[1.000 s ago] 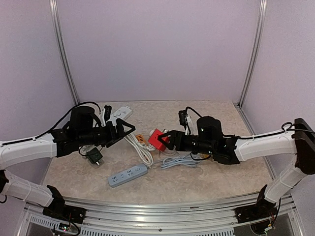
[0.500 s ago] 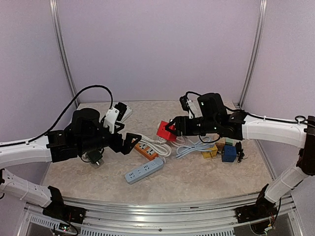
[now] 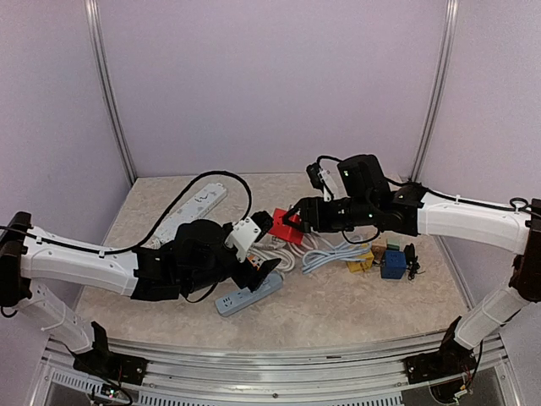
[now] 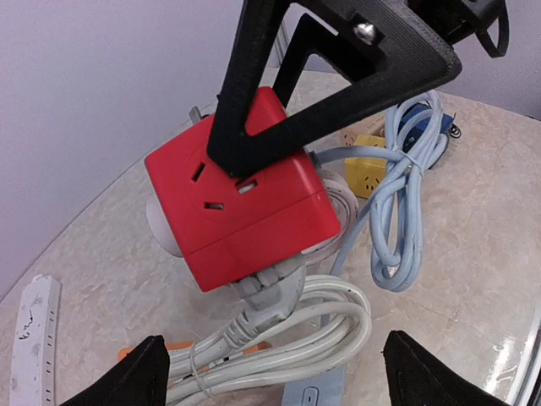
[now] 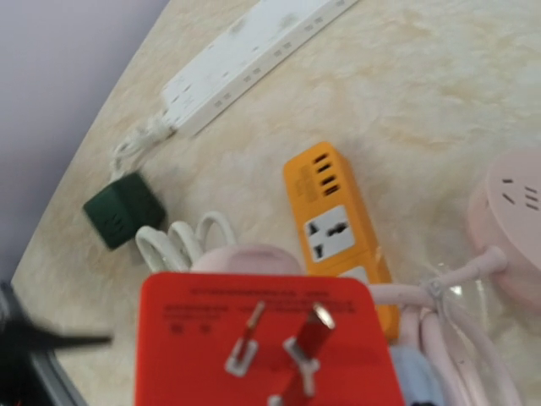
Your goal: Pull the plug off the socket
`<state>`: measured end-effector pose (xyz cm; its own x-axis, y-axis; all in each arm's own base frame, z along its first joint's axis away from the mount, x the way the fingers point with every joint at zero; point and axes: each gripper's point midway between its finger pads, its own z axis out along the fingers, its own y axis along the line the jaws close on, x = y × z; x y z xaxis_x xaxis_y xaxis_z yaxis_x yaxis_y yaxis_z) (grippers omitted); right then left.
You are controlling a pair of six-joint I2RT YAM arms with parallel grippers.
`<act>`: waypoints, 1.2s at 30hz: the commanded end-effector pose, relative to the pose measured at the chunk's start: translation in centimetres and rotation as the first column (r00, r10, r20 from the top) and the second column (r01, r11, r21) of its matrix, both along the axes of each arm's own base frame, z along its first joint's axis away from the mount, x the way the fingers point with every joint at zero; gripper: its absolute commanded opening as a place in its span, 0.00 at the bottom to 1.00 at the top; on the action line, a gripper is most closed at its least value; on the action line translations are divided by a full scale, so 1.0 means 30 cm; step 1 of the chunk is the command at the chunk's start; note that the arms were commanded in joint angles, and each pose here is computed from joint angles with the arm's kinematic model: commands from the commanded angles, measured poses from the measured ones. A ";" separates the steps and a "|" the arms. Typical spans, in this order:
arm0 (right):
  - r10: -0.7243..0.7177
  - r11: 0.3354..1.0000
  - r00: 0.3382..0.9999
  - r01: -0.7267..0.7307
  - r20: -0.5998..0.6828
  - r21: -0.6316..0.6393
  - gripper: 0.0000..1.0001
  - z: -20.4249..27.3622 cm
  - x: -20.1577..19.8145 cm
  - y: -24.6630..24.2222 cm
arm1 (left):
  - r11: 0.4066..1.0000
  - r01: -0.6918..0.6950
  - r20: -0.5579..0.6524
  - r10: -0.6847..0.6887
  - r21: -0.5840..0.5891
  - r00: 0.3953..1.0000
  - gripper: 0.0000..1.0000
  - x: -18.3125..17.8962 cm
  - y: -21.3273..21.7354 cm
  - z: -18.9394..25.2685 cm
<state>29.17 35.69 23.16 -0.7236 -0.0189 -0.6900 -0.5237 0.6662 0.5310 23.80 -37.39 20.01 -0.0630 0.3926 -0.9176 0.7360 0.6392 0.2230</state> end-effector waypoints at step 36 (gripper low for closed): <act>-0.068 0.958 0.995 0.044 0.078 0.282 0.00 0.273 0.063 0.082 | 0.999 0.011 -0.123 -0.015 -0.034 0.992 0.59 0.123 -0.028 -0.046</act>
